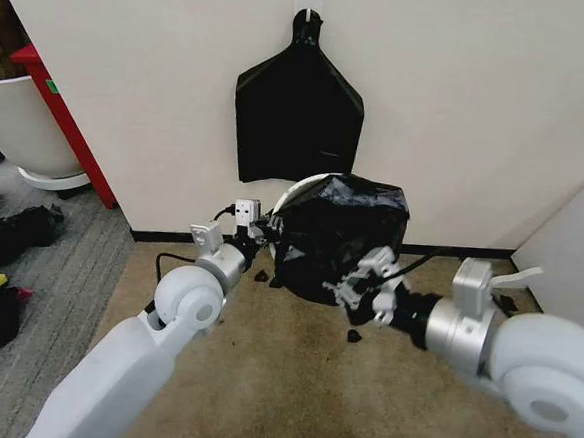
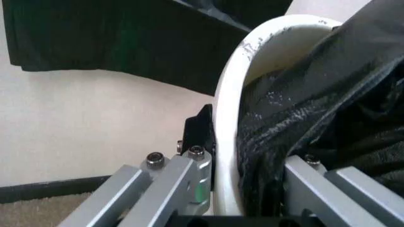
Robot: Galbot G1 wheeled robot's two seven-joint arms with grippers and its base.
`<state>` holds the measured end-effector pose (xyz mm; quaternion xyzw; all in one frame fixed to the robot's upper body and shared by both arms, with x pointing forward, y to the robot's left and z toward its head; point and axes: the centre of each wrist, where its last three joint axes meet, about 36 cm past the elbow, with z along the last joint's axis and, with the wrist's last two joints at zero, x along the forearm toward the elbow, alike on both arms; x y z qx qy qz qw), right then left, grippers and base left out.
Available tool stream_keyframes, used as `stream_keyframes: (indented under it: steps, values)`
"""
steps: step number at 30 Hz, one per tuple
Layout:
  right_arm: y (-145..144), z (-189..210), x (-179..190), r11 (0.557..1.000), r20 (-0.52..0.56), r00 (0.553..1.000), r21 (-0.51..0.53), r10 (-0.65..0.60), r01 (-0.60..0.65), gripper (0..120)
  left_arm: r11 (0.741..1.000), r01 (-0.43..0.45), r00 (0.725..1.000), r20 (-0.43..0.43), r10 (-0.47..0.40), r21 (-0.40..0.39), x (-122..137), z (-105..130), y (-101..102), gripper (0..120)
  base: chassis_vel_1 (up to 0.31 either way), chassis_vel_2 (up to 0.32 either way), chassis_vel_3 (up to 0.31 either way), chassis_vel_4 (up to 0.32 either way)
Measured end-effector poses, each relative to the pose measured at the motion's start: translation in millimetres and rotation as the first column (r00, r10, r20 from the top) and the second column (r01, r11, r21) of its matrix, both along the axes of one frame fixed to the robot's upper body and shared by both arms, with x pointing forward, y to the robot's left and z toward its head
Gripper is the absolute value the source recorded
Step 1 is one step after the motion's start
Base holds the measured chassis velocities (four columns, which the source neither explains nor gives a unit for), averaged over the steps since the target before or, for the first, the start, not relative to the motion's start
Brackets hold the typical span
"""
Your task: Place the garbage bag over the trash bin.
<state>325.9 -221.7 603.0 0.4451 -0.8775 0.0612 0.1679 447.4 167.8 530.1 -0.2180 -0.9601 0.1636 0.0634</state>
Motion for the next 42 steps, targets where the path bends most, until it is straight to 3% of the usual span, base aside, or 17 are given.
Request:
stream_keyframes:
  steps: [11,21,36,42]
  values:
    - [10.3,-53.7,3.4,0.996,0.001,0.999,-0.084,0.042,-0.042,0,0.999,0.007,1.0,-0.019,-0.008,-0.047,0.0,10.4,2.8,5,0.0,0.0,0.0,0.0]
    - [0.2,-81.8,16.5,0.985,0.035,0.999,-0.172,-0.013,0.019,0,0.998,0.008,1.0,-0.029,-0.01,-0.065,-0.3,20.9,11.3,5,0.0,0.0,0.0,0.0]
    - [-5.7,-82.4,15.8,0.969,0.108,0.991,-0.226,-0.075,0.098,0,0.993,0.001,0.997,-0.082,-0.01,-0.117,-6.0,32.1,22.1,5,0.0,0.0,0.0,0.0]
    - [-11.8,-71.4,6.8,0.966,0.121,0.987,-0.224,-0.106,0.131,18,0.991,0.003,0.995,-0.096,-0.016,-0.136,-6.4,31.5,22.4,5,0.0,0.0,0.0,0.0]
